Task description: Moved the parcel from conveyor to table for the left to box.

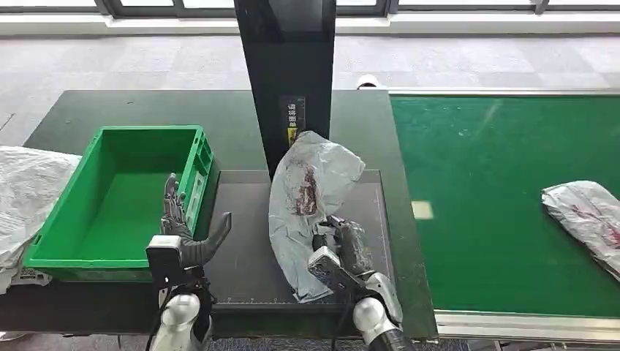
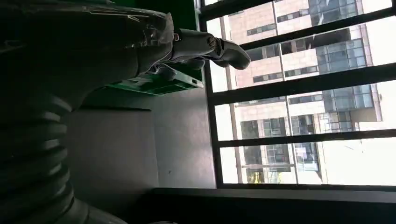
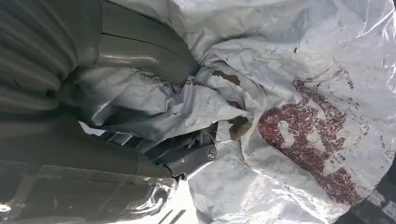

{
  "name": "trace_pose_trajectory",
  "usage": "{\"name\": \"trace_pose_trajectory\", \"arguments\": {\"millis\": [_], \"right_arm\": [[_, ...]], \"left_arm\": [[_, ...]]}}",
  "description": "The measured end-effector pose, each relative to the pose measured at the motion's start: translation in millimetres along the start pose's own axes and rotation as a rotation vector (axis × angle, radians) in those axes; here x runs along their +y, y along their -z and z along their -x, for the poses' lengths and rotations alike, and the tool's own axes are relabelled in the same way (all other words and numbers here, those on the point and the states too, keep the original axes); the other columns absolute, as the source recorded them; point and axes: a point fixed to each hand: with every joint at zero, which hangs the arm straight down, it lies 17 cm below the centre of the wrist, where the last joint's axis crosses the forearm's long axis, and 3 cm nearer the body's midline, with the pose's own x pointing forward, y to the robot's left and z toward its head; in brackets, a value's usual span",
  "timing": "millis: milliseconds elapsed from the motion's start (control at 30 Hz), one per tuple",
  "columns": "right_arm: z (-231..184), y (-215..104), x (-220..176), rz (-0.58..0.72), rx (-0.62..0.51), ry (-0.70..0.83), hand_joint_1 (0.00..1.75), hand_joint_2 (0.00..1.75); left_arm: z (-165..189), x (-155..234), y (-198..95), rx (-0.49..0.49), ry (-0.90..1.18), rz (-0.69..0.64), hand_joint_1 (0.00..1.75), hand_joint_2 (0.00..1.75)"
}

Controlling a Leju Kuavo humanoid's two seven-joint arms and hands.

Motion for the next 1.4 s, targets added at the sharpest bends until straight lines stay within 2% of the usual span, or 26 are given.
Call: {"name": "trace_pose_trajectory", "arguments": {"millis": [33, 67, 133, 167, 200, 667, 833, 967, 1100, 1167, 1233, 1400], "right_arm": [[0.3, -1.2, 4.3, -0.013, 0.001, 0.004, 0.79, 1.75], [0.8, -2.1, 6.5, -0.02, 0.002, 0.005, 0.26, 1.75], [3.2, -3.7, 9.1, -0.025, 0.011, 0.003, 0.26, 1.75], [4.2, -4.1, 9.7, -0.025, 0.016, 0.002, 0.19, 1.75], [5.8, -5.0, 11.4, -0.028, 0.023, 0.0, 0.03, 1.75], [11.6, -7.8, 15.7, -0.035, 0.047, -0.005, 0.0, 1.75], [13.6, -6.4, -4.7, 0.079, 0.047, -0.04, 0.0, 1.75], [4.8, -4.2, -26.2, 0.183, 0.003, -0.035, 0.0, 1.75], [-3.2, -1.4, -62.3, 0.338, -0.019, 0.023, 0.0, 1.75], [-6.2, 0.8, -95.9, 0.471, -0.005, 0.092, 0.0, 1.75], [-14.4, 1.8, -115.0, 0.544, -0.017, 0.133, 0.0, 1.75], [-36.1, 3.8, -132.8, 0.594, -0.076, 0.155, 0.0, 1.75]], "left_arm": [[0.0, 0.2, 0.0, 0.0, 0.001, -0.001, 0.0, 1.75], [0.1, 0.3, 0.0, 0.0, 0.002, -0.002, 0.0, 1.75], [-0.1, 0.6, 0.1, 0.0, 0.003, -0.003, 0.0, 1.75], [-0.1, 0.7, 0.1, -0.001, 0.004, -0.004, 0.0, 1.75], [-0.2, 0.9, 0.1, -0.001, 0.004, -0.004, 0.0, 1.75], [-1.0, 2.1, 0.6, -0.003, 0.009, -0.011, 0.0, 1.75], [-13.3, 12.5, 6.6, -0.041, 0.049, -0.056, 0.0, 1.75], [-28.6, 11.2, 11.1, -0.09, 0.088, -0.065, 0.0, 1.75], [-48.3, -14.9, 9.9, -0.161, 0.119, 0.013, 0.0, 1.75], [-55.4, -47.4, -1.0, -0.203, 0.149, 0.122, 0.0, 1.75], [-57.0, -76.6, -13.4, -0.234, 0.181, 0.22, 0.0, 1.75], [-54.4, -107.3, -29.3, -0.245, 0.185, 0.315, 0.0, 1.75]]}}
